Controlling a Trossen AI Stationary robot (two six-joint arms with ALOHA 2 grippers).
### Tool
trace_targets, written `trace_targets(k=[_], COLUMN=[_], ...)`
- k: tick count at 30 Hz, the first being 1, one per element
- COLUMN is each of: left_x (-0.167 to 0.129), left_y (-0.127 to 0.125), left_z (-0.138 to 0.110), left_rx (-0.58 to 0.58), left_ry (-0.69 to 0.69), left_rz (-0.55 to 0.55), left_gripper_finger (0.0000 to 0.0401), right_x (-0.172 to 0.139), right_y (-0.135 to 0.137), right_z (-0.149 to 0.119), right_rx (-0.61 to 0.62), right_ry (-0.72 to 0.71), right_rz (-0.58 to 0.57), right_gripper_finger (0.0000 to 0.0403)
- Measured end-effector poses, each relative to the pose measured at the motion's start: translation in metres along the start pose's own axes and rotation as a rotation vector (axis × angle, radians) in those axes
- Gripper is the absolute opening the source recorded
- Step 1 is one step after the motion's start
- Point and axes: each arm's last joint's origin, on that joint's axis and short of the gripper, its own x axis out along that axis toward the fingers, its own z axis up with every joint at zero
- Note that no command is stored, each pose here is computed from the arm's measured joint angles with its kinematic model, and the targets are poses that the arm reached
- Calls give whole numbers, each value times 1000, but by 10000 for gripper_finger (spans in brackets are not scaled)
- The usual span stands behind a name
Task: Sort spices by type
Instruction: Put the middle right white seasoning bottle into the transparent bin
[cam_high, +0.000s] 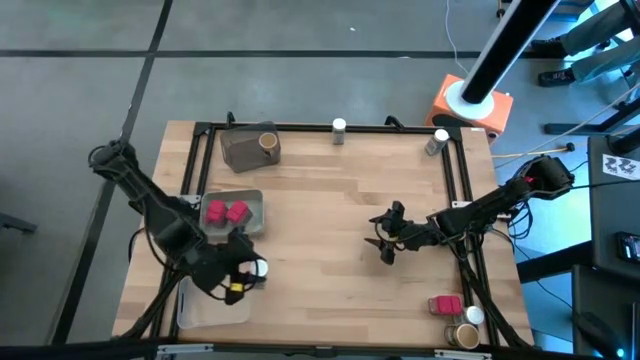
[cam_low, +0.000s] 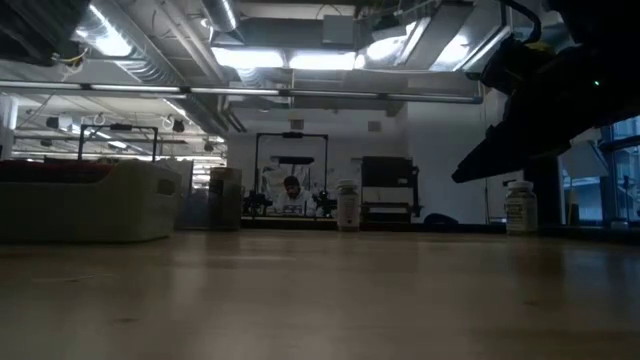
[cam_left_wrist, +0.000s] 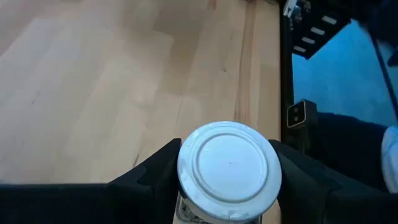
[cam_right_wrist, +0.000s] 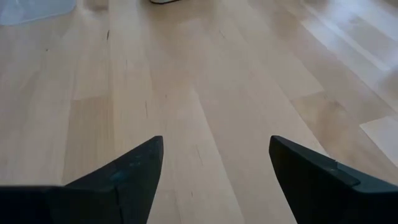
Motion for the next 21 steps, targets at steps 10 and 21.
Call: trace_targets(k=[10,21], left_x=[-34,-33], left_y=[-6,-11], left_z=[-26,-76], left_rx=[-134,-249], left_ry=[88,220], left_rz=[-55,60], left_gripper_finger=[195,196], right_x=[0,0], right_y=[0,-1], right_z=[0,1], right_rx=[7,8], right_ry=[-9,-17], right_rz=[-17,-32], right_gripper_finger=[293,293])
